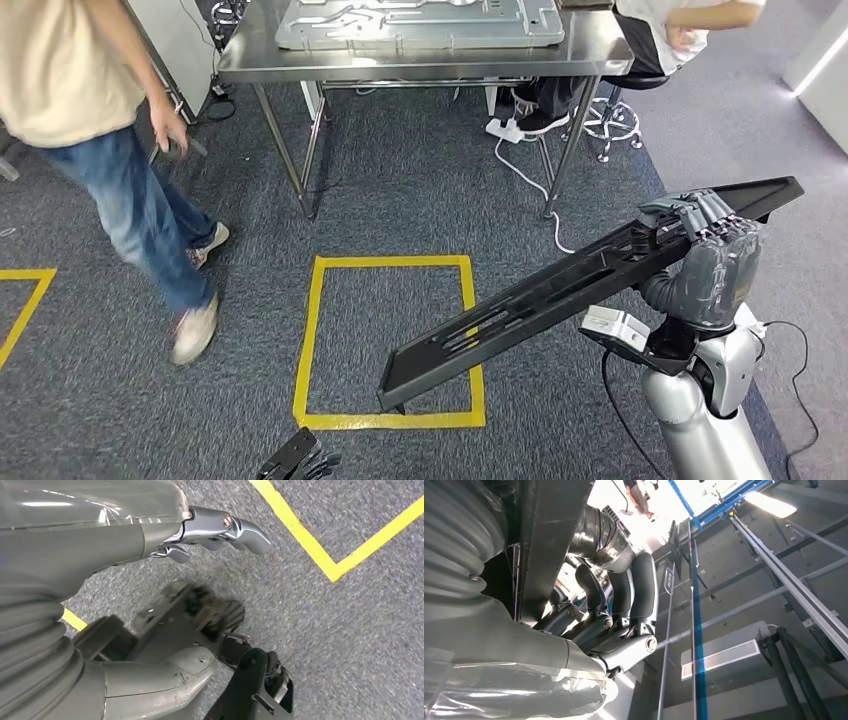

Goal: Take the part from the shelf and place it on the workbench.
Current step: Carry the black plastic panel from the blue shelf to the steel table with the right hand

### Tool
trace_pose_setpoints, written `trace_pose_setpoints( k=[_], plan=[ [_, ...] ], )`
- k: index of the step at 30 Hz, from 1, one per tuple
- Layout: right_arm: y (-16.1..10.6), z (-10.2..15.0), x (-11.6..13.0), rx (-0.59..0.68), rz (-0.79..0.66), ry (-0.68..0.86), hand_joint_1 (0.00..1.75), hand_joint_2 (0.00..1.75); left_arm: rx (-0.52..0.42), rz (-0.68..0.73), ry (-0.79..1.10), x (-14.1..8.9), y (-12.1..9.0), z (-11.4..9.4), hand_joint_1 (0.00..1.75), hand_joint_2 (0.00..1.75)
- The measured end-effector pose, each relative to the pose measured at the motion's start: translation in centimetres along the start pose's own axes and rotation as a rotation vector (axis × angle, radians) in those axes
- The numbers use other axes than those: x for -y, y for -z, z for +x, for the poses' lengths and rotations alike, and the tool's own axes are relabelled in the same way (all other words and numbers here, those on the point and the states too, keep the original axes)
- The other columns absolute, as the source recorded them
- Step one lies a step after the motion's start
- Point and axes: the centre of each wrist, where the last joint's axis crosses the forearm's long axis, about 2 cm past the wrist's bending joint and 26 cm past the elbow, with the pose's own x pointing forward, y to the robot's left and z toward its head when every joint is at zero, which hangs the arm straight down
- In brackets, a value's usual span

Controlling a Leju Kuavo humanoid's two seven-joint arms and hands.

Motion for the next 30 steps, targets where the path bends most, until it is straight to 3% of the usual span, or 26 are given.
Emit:
trace_pose_setpoints(
  k=[30],
  plan=[
    [0.0,0.02,0.09,-0.006,-0.001,-0.003,1.75,1.75,-0.01,0.014,-0.009,0.6,0.28,0.16,0.0,1.75]
  ],
)
